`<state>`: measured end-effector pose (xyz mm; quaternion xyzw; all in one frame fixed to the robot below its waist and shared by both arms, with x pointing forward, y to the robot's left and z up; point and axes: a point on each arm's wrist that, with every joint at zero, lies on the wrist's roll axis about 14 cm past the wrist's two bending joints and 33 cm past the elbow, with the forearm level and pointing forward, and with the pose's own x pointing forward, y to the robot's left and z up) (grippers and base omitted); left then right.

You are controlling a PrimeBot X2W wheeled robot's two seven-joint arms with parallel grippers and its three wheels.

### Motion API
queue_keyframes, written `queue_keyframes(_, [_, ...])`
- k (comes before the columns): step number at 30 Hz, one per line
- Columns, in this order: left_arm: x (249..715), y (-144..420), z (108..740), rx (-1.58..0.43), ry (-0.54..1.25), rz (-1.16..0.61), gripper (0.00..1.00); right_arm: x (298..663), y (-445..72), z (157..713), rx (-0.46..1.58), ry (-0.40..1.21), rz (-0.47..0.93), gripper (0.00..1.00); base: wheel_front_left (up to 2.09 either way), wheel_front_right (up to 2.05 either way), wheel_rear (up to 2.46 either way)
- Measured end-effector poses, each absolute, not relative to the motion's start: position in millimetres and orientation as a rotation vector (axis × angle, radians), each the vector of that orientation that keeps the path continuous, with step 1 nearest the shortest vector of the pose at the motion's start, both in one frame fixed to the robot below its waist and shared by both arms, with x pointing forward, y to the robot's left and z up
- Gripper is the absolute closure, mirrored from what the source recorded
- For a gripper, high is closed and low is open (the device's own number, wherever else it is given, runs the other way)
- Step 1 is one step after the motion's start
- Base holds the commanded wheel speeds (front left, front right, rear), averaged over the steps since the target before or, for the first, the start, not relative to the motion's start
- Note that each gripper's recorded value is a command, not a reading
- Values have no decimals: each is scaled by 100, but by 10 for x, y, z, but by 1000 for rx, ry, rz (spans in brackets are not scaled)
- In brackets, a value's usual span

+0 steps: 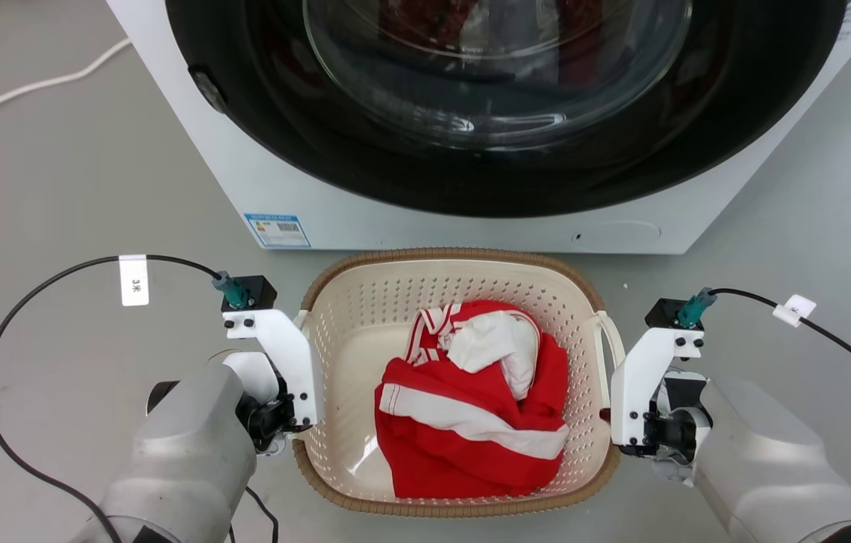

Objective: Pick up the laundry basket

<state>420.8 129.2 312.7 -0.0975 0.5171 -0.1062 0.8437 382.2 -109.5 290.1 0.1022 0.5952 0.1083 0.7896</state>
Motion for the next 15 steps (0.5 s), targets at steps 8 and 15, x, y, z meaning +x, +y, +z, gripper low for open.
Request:
queue_keyframes(8, [4183, 1307, 3347, -212, 1080, -222, 100, 3841, -1101, 3149, 216, 1282, 241, 100, 0, 0, 0])
queue_keyframes(15, [4213, 1253, 3489, -216, 1055, -236, 100, 3866, -1165, 3315, 210, 1284, 235, 100, 0, 0, 0])
